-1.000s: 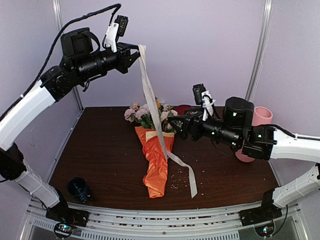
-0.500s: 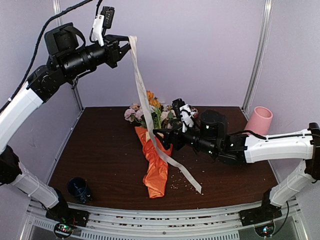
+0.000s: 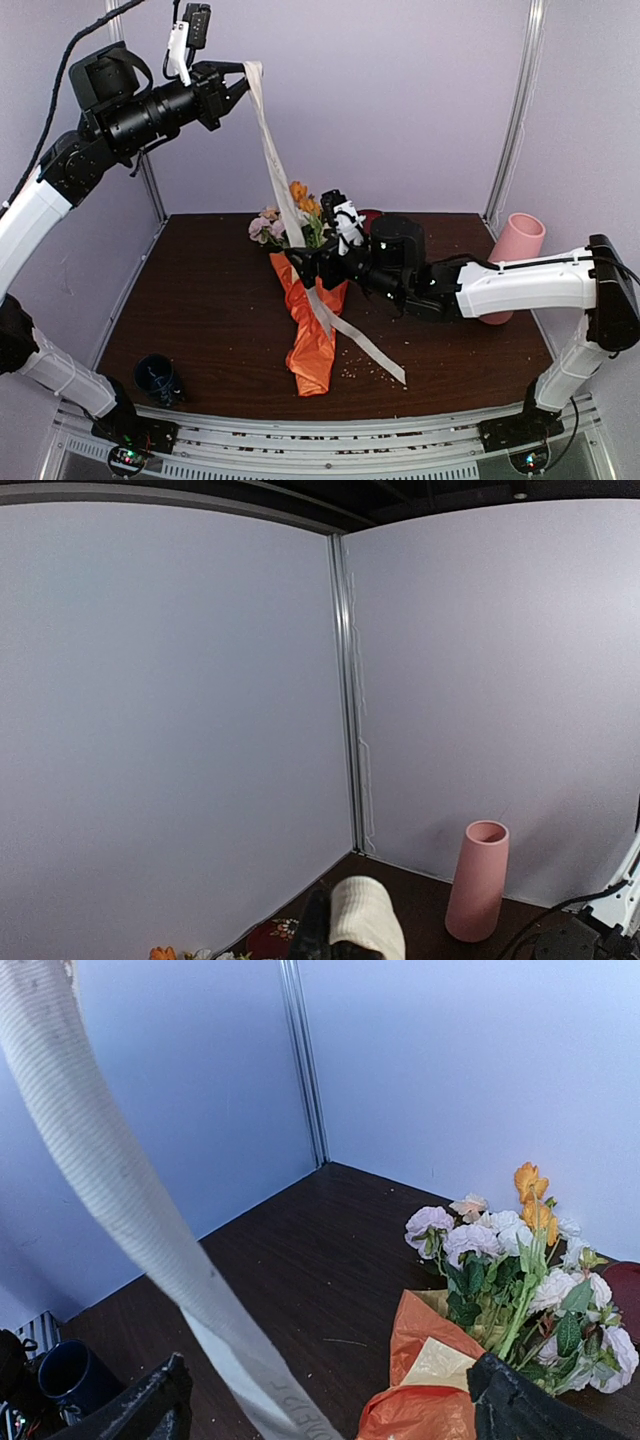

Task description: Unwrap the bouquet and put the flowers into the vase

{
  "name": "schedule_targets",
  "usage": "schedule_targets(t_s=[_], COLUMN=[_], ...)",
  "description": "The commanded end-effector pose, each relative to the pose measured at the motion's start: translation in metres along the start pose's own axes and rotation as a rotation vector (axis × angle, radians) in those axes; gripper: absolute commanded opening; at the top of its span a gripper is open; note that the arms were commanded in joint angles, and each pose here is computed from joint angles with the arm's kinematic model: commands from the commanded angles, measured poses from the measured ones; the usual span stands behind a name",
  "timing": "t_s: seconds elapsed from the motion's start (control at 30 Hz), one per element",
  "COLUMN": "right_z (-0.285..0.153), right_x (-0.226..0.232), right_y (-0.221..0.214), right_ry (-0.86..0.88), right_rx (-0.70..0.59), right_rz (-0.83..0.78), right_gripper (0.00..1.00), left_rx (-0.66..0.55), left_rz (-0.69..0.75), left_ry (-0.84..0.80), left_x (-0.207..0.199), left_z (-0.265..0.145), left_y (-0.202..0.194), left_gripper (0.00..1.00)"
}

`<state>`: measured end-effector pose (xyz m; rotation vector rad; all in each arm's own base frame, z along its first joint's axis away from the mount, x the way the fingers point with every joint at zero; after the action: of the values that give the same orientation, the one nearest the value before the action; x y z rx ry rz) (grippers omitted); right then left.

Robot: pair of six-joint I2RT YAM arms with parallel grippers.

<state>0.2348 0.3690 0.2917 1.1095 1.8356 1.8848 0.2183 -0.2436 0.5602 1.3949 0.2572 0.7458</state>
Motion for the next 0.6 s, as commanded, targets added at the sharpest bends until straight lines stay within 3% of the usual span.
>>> schedule_targets(t_s=[0.0,0.2,0.33,0.57], right_z=[0.012,0.024,0.029,0.028], right_x=[0.002,0.006,0.013,0.018], right_y=[0.007,0.007,0.009,0.006], right_ry=[-0.038,-0.023,0.039,0.095], right_rx=[-0.047,-0.063,-0.058,-0.046], right_rz=[-0.011,-0.015,-0.007,0.006], right_gripper=[0.96,0.91,0.80,0.36], left_rx=[-0.084,-0.087,-0.089,-0.078], left_rz=[0.019,0.017,0.021,0.033], left_ry=[-0.001,-0.004,0.001,0.025], left_x=[0.001,0.000,0.000,0.002], left_z=[-0.009,-0.012,-0.015,-0.017], left_y=[0.019,0.020,0.021,0.018], left_gripper=[0.00,0.00,0.00,0.00])
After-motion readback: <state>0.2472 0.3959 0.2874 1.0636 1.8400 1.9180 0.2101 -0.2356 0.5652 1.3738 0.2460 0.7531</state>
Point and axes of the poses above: each gripper's point midway between its finger pads, its own z axis out along the fingers, its own x axis along the line the jaws close on, y = z × x, the point moved 8 cm from there along -z, back along the fingers, and after that the axes turned 10 degrees about z, right-handed, at the moved point
